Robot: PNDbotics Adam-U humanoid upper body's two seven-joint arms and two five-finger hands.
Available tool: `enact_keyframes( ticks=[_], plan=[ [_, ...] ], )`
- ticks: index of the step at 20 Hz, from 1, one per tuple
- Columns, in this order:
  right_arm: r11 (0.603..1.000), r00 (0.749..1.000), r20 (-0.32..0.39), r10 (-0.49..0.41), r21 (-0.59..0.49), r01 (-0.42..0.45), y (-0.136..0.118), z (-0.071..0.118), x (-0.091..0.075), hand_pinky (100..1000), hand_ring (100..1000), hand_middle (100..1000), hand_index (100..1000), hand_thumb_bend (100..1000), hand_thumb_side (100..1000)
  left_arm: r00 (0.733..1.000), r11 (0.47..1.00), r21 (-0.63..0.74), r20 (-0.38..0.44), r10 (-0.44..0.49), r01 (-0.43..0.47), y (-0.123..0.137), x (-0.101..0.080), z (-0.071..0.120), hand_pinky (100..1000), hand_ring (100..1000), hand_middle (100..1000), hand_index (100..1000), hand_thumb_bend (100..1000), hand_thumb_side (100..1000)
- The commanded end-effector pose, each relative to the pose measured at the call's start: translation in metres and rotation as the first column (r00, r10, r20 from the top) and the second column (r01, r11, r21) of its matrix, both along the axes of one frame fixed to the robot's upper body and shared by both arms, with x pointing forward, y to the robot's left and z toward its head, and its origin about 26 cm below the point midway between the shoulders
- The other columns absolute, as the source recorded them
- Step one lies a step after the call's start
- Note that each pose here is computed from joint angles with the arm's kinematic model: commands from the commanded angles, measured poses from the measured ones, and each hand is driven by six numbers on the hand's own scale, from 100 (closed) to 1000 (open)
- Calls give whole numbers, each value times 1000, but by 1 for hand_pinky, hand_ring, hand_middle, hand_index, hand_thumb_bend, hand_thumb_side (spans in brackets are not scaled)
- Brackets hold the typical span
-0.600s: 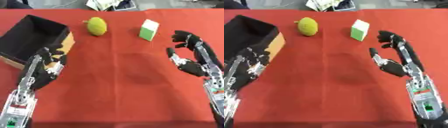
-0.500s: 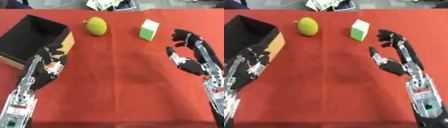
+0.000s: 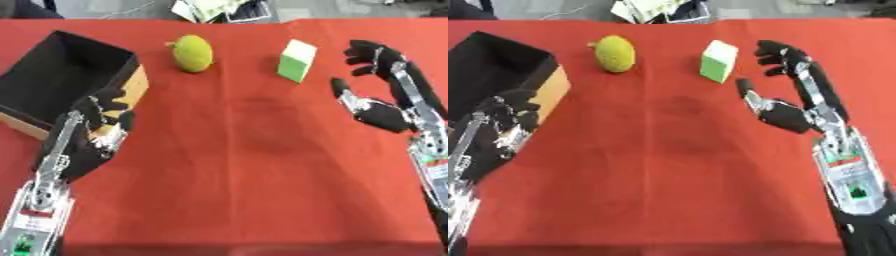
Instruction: Pick up objects on the table and place them in the box.
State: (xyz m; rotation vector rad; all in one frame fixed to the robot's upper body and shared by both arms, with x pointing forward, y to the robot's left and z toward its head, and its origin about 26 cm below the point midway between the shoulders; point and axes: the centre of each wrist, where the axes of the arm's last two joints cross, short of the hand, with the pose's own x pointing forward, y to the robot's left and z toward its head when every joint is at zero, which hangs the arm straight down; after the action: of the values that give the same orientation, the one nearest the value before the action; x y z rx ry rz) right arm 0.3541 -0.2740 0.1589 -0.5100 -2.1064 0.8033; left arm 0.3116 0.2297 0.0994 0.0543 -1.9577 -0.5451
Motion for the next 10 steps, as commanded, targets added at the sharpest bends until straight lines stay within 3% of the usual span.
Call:
enact_keyframes(
  ticks=[1,6,10],
  plan=[
    [998,1000,28,-7,-60,9,-7,19,10,713,789,782,904,319,433,1000,1000,6,13,-10,9,1,0,5,619,761,778,810,366,519],
    [988,999,40,23,-151,-16,-6,49,34,724,800,802,911,345,440,1000,1000,8,5,-19,19,0,-1,3,618,761,778,810,367,519],
    [972,999,-8,50,-228,-51,-5,62,54,736,820,838,917,357,475,1000,1000,9,-4,-27,27,-1,-2,0,618,761,778,810,367,521]
  ],
)
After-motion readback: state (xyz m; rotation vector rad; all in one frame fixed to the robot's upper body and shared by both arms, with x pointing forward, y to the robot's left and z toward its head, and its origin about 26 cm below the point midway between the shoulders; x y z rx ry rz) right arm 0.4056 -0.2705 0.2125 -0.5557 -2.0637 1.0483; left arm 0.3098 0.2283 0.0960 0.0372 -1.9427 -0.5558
